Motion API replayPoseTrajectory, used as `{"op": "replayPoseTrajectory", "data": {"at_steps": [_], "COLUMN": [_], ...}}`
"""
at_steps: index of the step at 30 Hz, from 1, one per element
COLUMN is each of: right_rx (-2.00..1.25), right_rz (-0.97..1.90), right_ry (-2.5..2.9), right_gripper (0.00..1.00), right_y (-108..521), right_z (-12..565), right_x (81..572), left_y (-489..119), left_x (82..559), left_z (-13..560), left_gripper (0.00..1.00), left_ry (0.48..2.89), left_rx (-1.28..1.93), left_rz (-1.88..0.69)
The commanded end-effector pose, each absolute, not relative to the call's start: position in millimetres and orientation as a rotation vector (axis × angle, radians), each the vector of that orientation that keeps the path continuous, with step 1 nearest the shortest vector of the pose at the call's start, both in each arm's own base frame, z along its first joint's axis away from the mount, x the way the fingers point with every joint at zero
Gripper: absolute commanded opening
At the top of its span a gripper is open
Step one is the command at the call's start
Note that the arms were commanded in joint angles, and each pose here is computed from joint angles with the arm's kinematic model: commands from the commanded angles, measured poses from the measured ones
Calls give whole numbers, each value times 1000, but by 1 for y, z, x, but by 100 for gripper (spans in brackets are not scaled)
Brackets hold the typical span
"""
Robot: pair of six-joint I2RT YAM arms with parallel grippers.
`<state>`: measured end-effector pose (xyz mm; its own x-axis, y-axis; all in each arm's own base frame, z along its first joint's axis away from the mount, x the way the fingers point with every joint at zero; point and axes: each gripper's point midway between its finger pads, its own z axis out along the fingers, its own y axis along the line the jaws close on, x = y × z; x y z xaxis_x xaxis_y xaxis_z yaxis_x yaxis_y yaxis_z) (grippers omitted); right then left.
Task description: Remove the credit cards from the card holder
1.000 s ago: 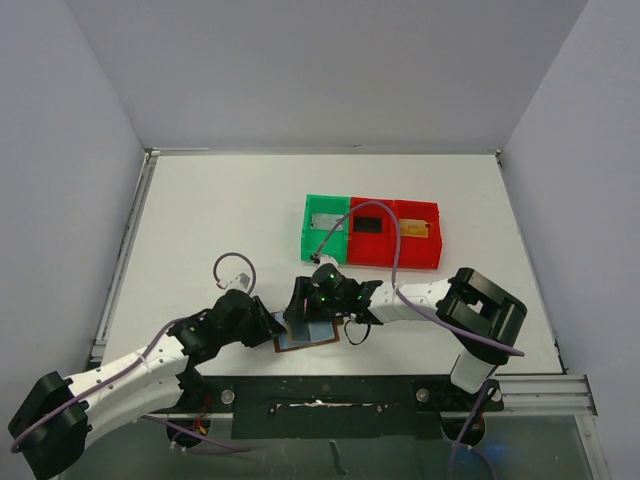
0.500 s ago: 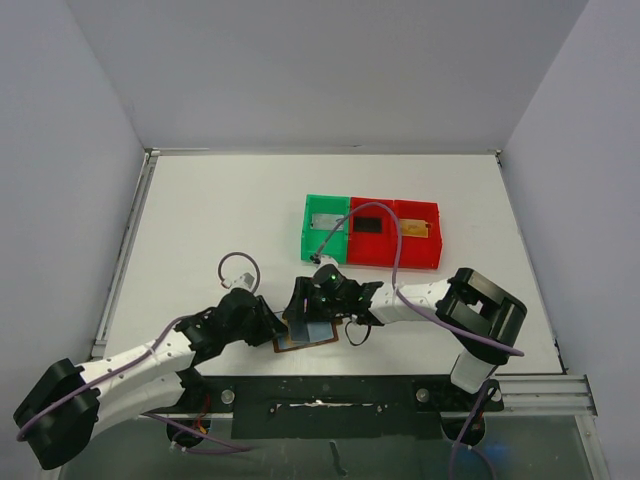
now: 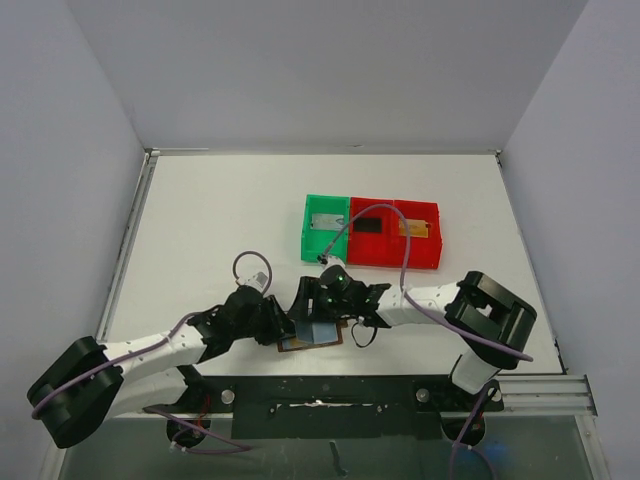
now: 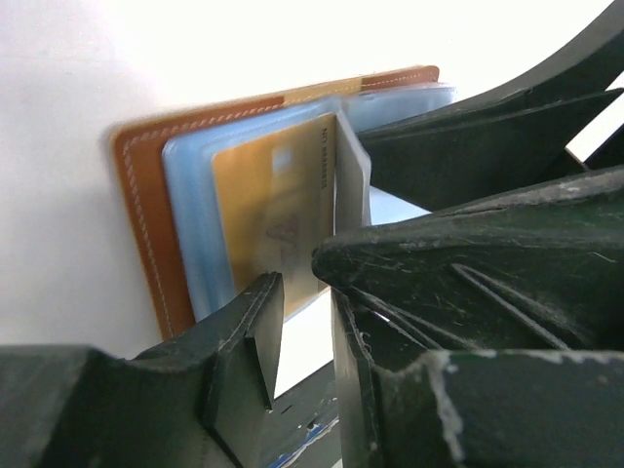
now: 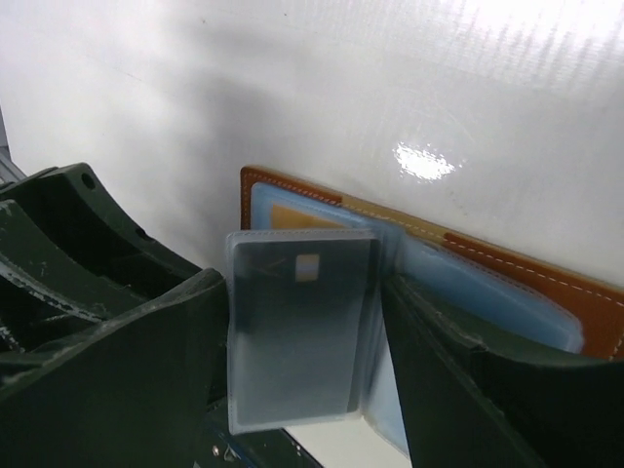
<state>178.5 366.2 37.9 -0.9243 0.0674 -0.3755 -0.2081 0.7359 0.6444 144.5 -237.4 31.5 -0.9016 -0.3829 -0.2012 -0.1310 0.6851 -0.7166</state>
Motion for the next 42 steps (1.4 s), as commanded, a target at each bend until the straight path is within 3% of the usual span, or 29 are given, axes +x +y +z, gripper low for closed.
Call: {"op": "replayPoseTrajectory", "data": {"at_steps": [1,5,12,18,22,26,42], "right_rx": [-115,-72,102,177,142,84,164], "right_rz": [1057,1008,834,855,905,904,672], "right_ry": [2501,2461,2428,2368,2374,2410,2643], "right_gripper": [70,81,85,67,50,40,35], "right_y": [364,350,301,274,280,294,268], "right_z": [69,84,92,106,108,101,9], "right_x": [177,181,186,179,173,172,149], "left_y": [-272,-278,-307,-315,-298,-281,-301], "left_x": [174,180,184,179,176,172,170], "left_z": [84,87,90,83,82,85,102], "left_gripper": [26,27,28,29,29,30,35], "left_ry": [2376,2376,2401,2481,2473,2445,2374], "left_rx": [-324,-300,-191,-112,-165,-253,-223], "left_rz": [-1233,-1224,-1310,-1207,-1138,-1121,-1332]}}
